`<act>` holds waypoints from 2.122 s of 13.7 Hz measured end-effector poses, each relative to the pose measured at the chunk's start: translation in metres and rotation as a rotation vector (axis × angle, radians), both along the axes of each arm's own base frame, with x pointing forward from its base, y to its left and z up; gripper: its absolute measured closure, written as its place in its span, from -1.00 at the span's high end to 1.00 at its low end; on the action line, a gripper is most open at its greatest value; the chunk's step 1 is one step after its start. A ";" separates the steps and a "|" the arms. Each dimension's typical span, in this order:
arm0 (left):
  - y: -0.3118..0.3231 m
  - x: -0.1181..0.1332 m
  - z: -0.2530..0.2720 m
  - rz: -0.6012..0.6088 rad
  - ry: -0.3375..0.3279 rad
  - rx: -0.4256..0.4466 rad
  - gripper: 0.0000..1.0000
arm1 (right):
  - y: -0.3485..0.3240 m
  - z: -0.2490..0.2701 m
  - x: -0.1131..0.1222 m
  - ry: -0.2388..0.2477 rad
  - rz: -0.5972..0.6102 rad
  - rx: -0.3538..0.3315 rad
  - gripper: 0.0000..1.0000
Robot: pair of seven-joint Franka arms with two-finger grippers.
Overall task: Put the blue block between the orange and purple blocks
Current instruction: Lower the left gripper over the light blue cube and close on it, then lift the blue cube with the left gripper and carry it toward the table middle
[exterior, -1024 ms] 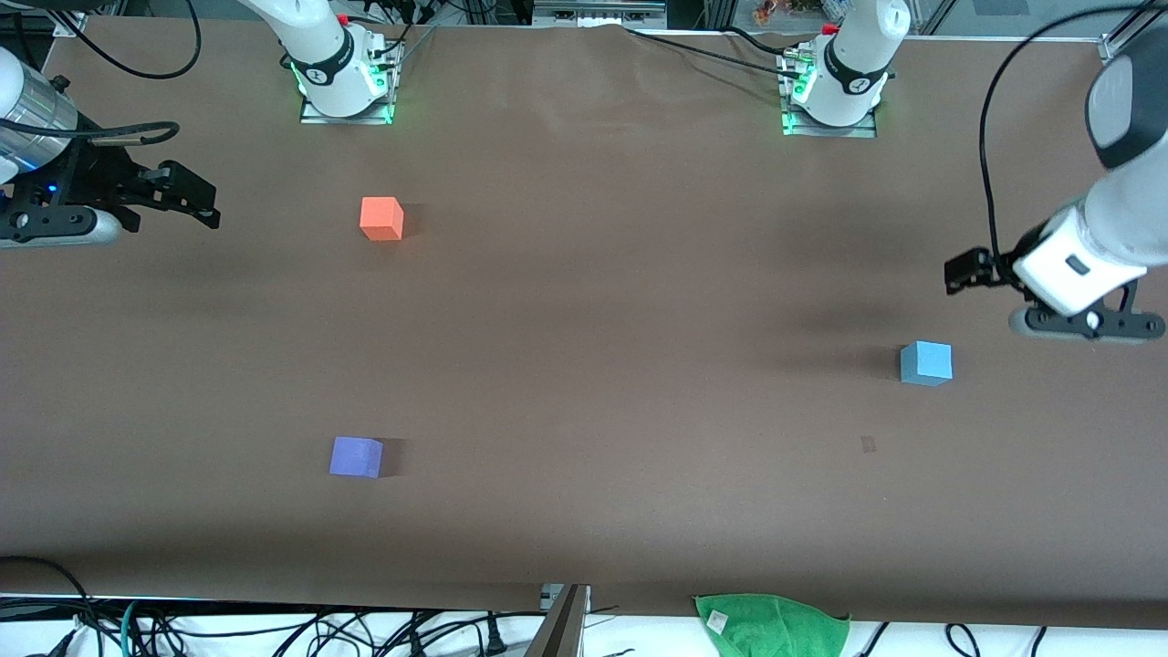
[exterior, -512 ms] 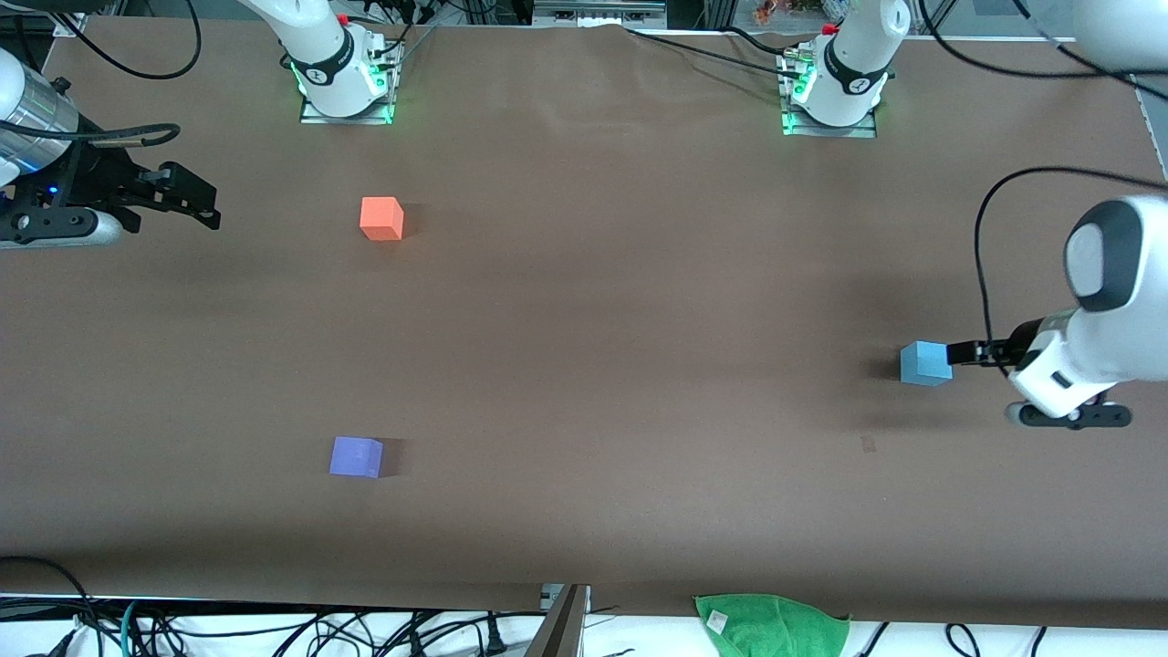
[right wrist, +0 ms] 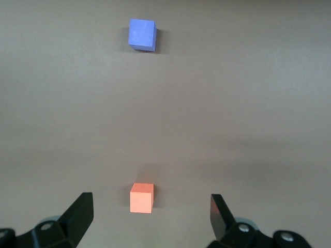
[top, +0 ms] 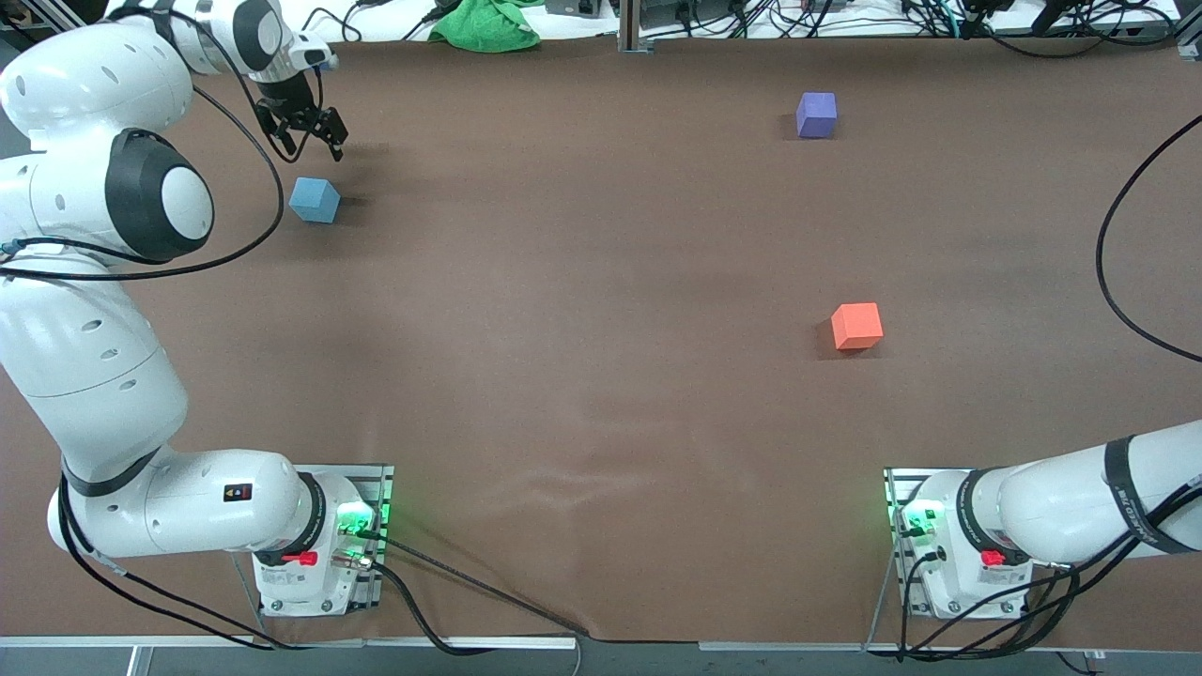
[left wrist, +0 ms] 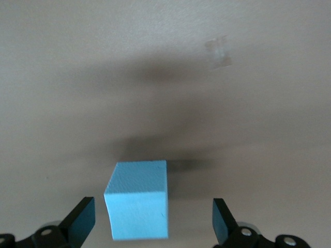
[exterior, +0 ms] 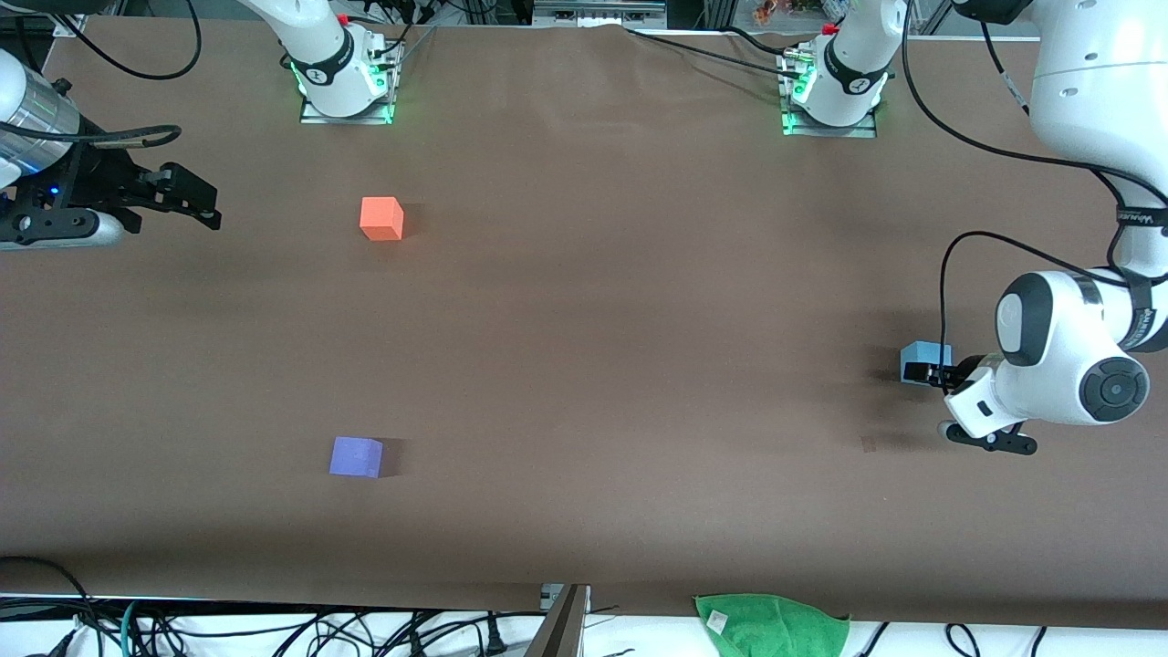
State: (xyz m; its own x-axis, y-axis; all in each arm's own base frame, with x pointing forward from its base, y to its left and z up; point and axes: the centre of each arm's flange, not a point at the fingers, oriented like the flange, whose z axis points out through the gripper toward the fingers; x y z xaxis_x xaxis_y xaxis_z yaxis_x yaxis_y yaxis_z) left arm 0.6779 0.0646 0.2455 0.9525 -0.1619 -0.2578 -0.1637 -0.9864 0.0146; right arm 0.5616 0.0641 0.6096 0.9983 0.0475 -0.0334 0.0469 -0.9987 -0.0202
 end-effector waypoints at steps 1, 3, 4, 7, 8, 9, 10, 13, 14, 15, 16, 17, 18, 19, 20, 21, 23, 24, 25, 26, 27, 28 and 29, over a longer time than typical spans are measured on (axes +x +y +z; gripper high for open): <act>0.006 -0.005 -0.010 -0.010 -0.001 -0.006 1.00 | 0.000 0.000 0.000 0.000 0.000 0.000 1.00; 0.015 -0.015 -0.025 -0.019 0.016 -0.015 1.00 | 0.000 -0.001 0.000 0.001 0.000 0.000 1.00; 0.018 -0.018 -0.030 -0.020 0.020 -0.017 1.00 | 0.000 -0.001 0.000 0.001 0.000 0.000 1.00; 0.020 -0.027 -0.040 -0.021 0.031 -0.021 1.00 | 0.000 -0.001 0.000 0.002 0.000 0.000 1.00; 0.022 -0.029 -0.043 -0.019 0.033 -0.022 1.00 | 0.000 -0.001 0.000 0.002 0.000 0.000 1.00; 0.023 -0.032 -0.047 -0.017 0.035 -0.023 1.00 | 0.000 -0.001 0.000 0.002 0.000 0.000 1.00; 0.024 -0.036 -0.051 -0.016 0.041 -0.024 1.00 | 0.000 -0.001 0.000 0.002 0.000 0.000 1.00; 0.023 -0.042 -0.060 -0.016 0.056 -0.027 1.00 | 0.000 -0.001 0.000 0.002 0.000 0.000 1.00; 0.023 -0.043 -0.060 -0.016 0.057 -0.027 0.88 | 0.000 -0.001 0.000 0.002 0.000 0.000 1.00; 0.023 -0.043 -0.061 -0.016 0.055 -0.027 0.88 | 0.000 -0.001 0.000 0.002 0.000 0.000 1.00; 0.023 -0.043 -0.061 -0.016 0.054 -0.027 0.74 | 0.000 -0.001 0.000 0.002 0.000 0.000 1.00; 0.023 -0.043 -0.060 -0.016 0.054 -0.027 0.55 | 0.000 -0.001 0.000 0.002 0.000 0.000 1.00; 0.023 -0.042 -0.059 -0.017 0.052 -0.027 0.30 | 0.000 -0.001 0.000 0.002 0.000 0.000 1.00; 0.021 -0.041 -0.056 -0.019 0.047 -0.028 0.17 | -0.001 -0.001 0.000 0.002 -0.001 0.000 1.00; 0.020 -0.040 -0.050 -0.022 0.039 -0.028 0.17 | -0.001 -0.001 0.001 0.002 -0.002 0.000 1.00; 0.018 -0.038 -0.041 -0.025 0.029 -0.028 0.17 | -0.002 -0.001 0.001 0.002 -0.003 0.000 1.00; 0.008 -0.032 -0.014 -0.040 -0.006 -0.031 0.15 | -0.002 -0.001 0.001 0.001 -0.004 0.000 1.00; -0.004 -0.029 0.001 -0.056 -0.025 -0.039 0.15 | -0.002 -0.001 0.001 0.002 -0.004 0.000 1.00; -0.021 -0.026 0.015 -0.081 -0.043 -0.051 0.15 | -0.003 -0.001 0.001 0.001 -0.005 0.000 1.00; -0.046 -0.024 0.028 -0.116 -0.055 -0.070 0.15 | -0.003 -0.001 0.001 0.002 -0.005 0.000 1.00; -0.077 -0.025 0.037 -0.154 -0.050 -0.092 0.15 | -0.003 -0.001 0.001 0.002 -0.005 0.000 1.00; -0.110 -0.027 0.042 -0.169 -0.045 -0.104 0.15 | -0.003 -0.001 0.001 0.002 -0.005 -0.001 1.00; -0.141 -0.030 0.046 -0.163 -0.044 -0.104 0.15 | -0.003 -0.001 0.001 0.002 -0.006 -0.001 1.00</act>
